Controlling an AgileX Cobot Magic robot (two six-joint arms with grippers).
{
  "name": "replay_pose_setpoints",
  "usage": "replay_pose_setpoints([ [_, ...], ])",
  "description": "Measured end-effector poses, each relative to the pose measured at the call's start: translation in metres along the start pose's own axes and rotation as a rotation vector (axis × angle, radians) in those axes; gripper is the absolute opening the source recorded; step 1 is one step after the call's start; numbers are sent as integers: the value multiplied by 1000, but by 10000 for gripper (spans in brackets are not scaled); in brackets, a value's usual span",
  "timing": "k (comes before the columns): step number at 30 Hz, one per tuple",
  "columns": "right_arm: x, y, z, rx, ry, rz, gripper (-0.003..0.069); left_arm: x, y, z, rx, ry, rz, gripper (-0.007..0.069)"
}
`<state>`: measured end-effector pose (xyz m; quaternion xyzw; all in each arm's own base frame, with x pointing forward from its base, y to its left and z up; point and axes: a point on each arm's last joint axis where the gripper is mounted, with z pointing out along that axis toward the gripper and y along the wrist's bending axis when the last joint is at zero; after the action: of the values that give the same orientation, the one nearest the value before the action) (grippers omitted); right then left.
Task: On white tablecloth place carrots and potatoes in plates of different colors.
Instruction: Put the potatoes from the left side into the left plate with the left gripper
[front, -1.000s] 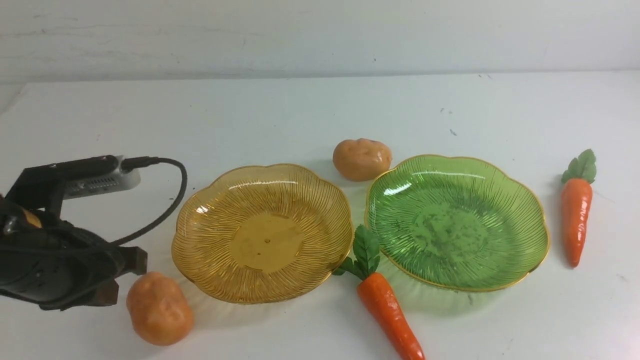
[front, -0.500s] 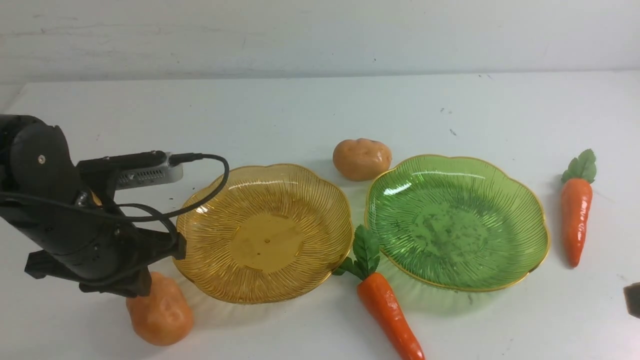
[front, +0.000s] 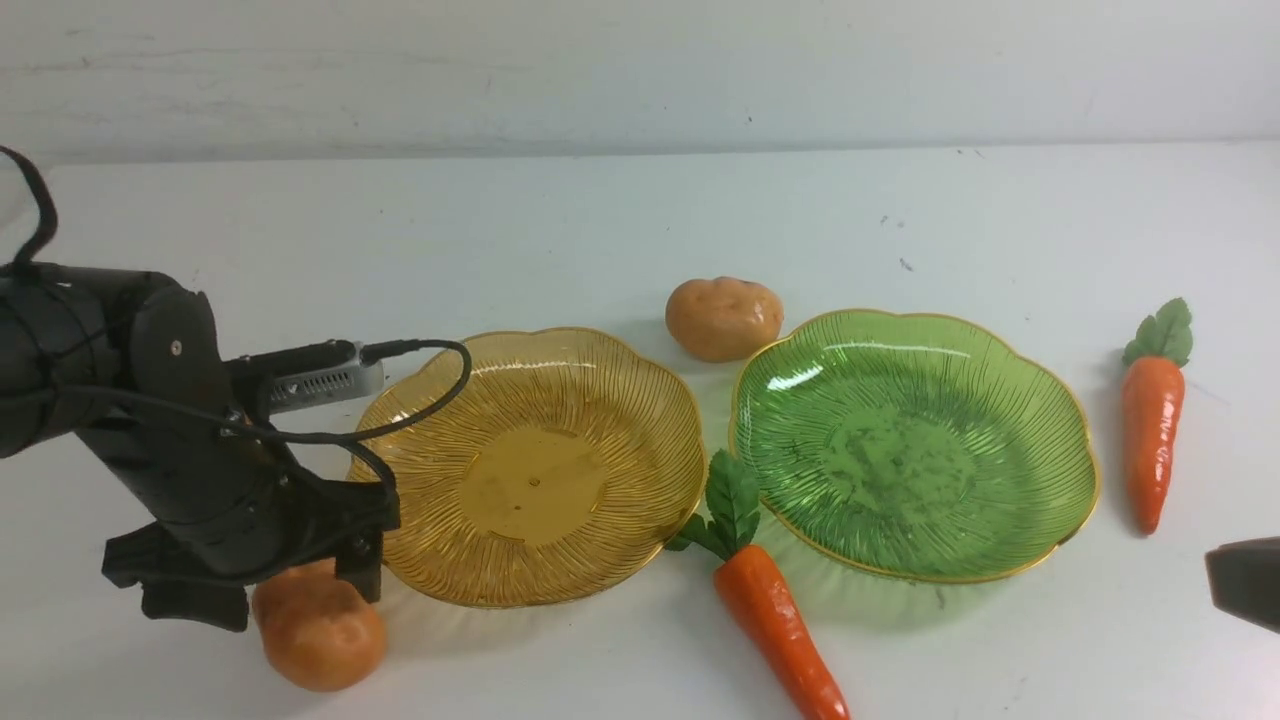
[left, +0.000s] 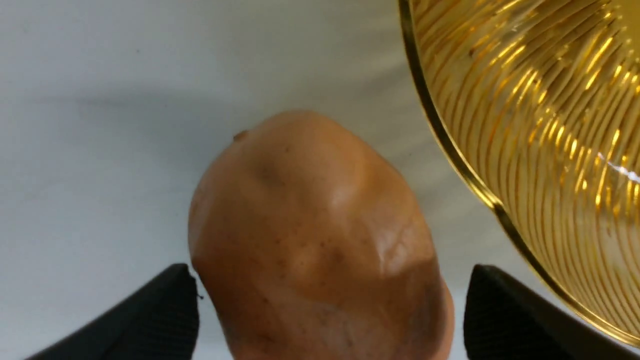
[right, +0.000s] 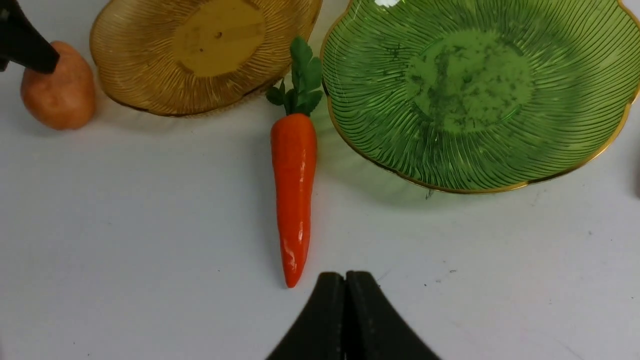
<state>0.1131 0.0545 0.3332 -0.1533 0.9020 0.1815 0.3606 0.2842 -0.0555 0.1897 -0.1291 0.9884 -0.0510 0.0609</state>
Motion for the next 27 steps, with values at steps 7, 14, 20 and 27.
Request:
replay_pose_setpoints([
  [7, 0, 0, 0, 0, -2, -6, -15, -3, 4, 14, -66, 28, 45, 613],
  [14, 0, 0, 0, 0, -2, -23, -15, -4, 11, 10, -160, 54, 108, 437],
  [20, 0, 0, 0, -1, -3, -27, -15, -13, 10, -30, -199, -23, 146, 421],
  [27, -2, 4, 0, -46, -29, -56, -15, -16, -41, -79, 54, -251, 353, 420],
])
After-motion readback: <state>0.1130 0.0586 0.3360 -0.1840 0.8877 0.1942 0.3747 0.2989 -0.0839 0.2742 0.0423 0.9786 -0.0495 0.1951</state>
